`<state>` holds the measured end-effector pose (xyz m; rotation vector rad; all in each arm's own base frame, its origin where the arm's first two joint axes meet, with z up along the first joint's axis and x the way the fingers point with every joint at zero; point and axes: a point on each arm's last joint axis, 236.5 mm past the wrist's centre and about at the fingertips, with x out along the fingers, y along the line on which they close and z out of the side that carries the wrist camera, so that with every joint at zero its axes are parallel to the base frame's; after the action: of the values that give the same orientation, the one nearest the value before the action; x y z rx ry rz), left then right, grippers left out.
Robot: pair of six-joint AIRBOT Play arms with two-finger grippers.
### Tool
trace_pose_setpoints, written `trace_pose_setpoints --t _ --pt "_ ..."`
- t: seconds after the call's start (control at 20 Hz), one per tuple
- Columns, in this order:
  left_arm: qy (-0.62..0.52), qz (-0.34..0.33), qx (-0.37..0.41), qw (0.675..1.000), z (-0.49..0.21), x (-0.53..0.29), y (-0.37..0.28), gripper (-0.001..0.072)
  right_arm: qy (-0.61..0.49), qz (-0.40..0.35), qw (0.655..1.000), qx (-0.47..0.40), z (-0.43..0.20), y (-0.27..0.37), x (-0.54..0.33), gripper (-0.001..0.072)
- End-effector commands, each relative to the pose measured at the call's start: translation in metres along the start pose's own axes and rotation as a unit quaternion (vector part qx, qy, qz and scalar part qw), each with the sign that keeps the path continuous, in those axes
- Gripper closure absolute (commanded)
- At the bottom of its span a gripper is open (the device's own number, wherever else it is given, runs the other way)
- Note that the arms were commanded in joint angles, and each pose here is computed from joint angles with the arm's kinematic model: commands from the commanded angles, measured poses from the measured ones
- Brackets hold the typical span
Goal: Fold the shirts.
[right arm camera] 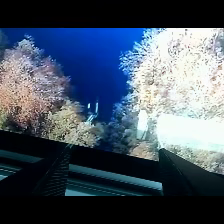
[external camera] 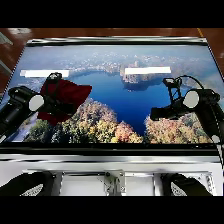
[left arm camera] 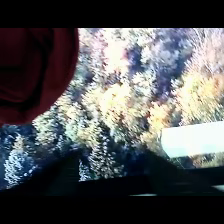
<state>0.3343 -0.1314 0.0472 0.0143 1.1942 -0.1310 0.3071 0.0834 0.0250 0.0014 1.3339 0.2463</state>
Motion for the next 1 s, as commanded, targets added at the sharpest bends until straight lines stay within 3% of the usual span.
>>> trace_pose_setpoints --t 0.0,0.3,0.45,0.65,0.95 --pt "-0.032 0.025 -0.037 0.998 0.021 0.000 0.037 0.0005 -0.001 0.001 1.000 0.019 0.001 0.001 0.000 0.0036" --pt "-0.111 0.081 -0.069 0.988 0.071 0.013 0.145 0.0004 -0.015 0.018 0.992 0.121 0.008 0.008 -0.001 0.0036" --pt "-0.060 0.101 -0.117 0.986 0.064 0.051 0.190 0.0003 -0.026 0.020 0.988 0.152 0.013 0.007 -0.001 0.0036" --pt "0.023 0.066 -0.136 0.988 0.054 0.118 0.190 0.0003 -0.035 0.030 0.984 0.170 0.019 0.011 -0.001 0.0036" --pt "0.042 0.014 -0.168 0.985 0.075 0.165 0.173 0.0010 -0.036 0.035 0.984 0.172 0.020 0.013 -0.001 0.0036"
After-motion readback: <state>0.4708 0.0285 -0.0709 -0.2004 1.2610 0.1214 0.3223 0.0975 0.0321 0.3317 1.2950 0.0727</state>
